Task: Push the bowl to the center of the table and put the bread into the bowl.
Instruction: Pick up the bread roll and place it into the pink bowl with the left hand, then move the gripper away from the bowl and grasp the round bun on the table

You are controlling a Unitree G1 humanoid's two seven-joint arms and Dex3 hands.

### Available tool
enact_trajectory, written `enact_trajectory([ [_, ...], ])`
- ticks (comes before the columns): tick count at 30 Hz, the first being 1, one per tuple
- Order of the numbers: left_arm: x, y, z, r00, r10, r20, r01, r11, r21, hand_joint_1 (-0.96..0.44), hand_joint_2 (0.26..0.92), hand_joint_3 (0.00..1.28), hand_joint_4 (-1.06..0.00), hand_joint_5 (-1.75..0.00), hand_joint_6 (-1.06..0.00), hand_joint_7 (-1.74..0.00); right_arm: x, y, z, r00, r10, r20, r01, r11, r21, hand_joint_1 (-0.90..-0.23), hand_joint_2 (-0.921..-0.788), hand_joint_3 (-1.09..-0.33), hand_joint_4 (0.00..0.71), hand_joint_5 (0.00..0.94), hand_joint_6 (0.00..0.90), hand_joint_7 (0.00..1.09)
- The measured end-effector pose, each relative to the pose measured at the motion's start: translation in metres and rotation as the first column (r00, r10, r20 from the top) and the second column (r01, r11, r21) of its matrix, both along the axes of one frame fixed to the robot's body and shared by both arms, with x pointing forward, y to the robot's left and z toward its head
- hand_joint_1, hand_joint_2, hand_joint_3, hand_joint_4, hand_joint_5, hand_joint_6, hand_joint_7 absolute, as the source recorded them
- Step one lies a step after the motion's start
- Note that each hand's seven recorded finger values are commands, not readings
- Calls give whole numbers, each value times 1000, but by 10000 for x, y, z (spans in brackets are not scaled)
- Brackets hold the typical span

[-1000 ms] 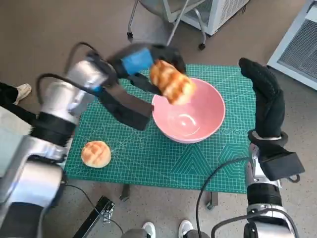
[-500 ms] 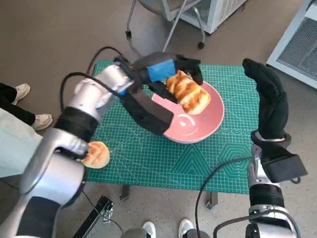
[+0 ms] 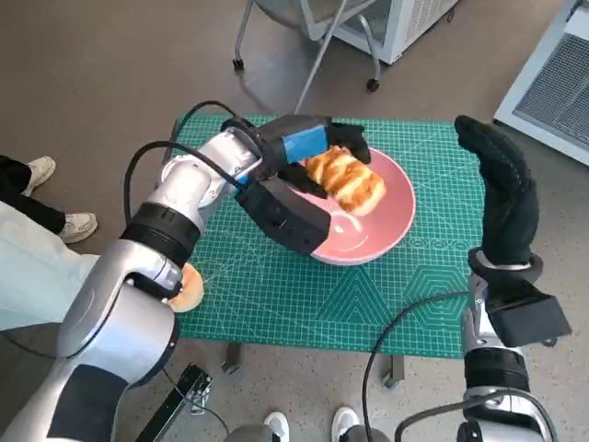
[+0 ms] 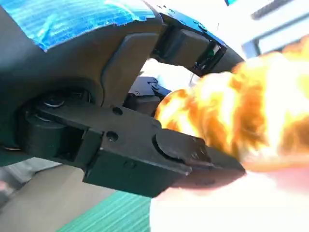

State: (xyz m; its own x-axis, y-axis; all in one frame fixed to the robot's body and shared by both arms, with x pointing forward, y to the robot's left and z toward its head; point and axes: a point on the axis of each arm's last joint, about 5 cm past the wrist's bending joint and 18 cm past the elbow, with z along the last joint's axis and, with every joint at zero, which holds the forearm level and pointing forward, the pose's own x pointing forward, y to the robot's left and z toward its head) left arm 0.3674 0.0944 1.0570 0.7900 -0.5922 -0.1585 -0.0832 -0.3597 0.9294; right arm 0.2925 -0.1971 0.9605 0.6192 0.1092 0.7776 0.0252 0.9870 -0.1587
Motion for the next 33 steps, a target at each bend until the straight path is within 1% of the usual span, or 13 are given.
enact_trajectory([
  [5,-8,14,60,1000,-3,2,3,1000,19,-42,862,28,-168,-15,-346,-78,0,3,5,1000,0,3,0,1000,1,-571,-921,-850,358,4,57,738],
  [8,-18,61,114,1000,-16,19,16,1000,18,-64,856,11,-242,-33,-409,-84,0,12,2,1000,2,1,-2,1000,0,-567,-921,-849,356,3,56,737],
  [12,-54,149,145,998,-60,37,59,998,19,-57,856,5,-330,-46,-494,-96,2,41,-8,1000,9,-3,-9,1000,6,-559,-921,-849,355,2,55,737],
  [16,-121,285,205,994,-100,52,101,995,-9,-47,852,1,-409,-47,-577,-97,4,73,-12,1000,18,-6,-18,1000,13,-558,-921,-847,355,2,55,737],
  [17,-145,329,221,992,-110,57,111,994,-14,-48,848,1,-448,-57,-617,-107,4,80,-13,1000,20,-7,-20,1000,15,-559,-921,-847,355,2,56,737],
  [20,-243,503,281,988,-138,77,141,989,-43,-50,841,0,-504,-68,-670,-118,5,94,-5,1000,27,-6,-27,999,18,-561,-921,-846,354,1,57,738],
  [24,-415,788,341,985,-142,94,148,987,-63,-34,834,1,-533,-72,-688,-120,1,96,11,999,33,-1,-33,999,25,-560,-921,-846,355,2,58,740],
  [29,-662,1203,353,993,-89,75,94,993,-72,-6,822,1,-539,-70,-672,-110,-7,102,7,999,44,-9,-44,999,32,-557,-921,-846,358,3,57,741],
  [33,-866,1478,335,999,-32,23,33,997,-63,7,797,0,-546,-70,-661,-102,-8,103,0,999,49,-19,-49,998,31,-554,-921,-847,362,5,56,741],
])
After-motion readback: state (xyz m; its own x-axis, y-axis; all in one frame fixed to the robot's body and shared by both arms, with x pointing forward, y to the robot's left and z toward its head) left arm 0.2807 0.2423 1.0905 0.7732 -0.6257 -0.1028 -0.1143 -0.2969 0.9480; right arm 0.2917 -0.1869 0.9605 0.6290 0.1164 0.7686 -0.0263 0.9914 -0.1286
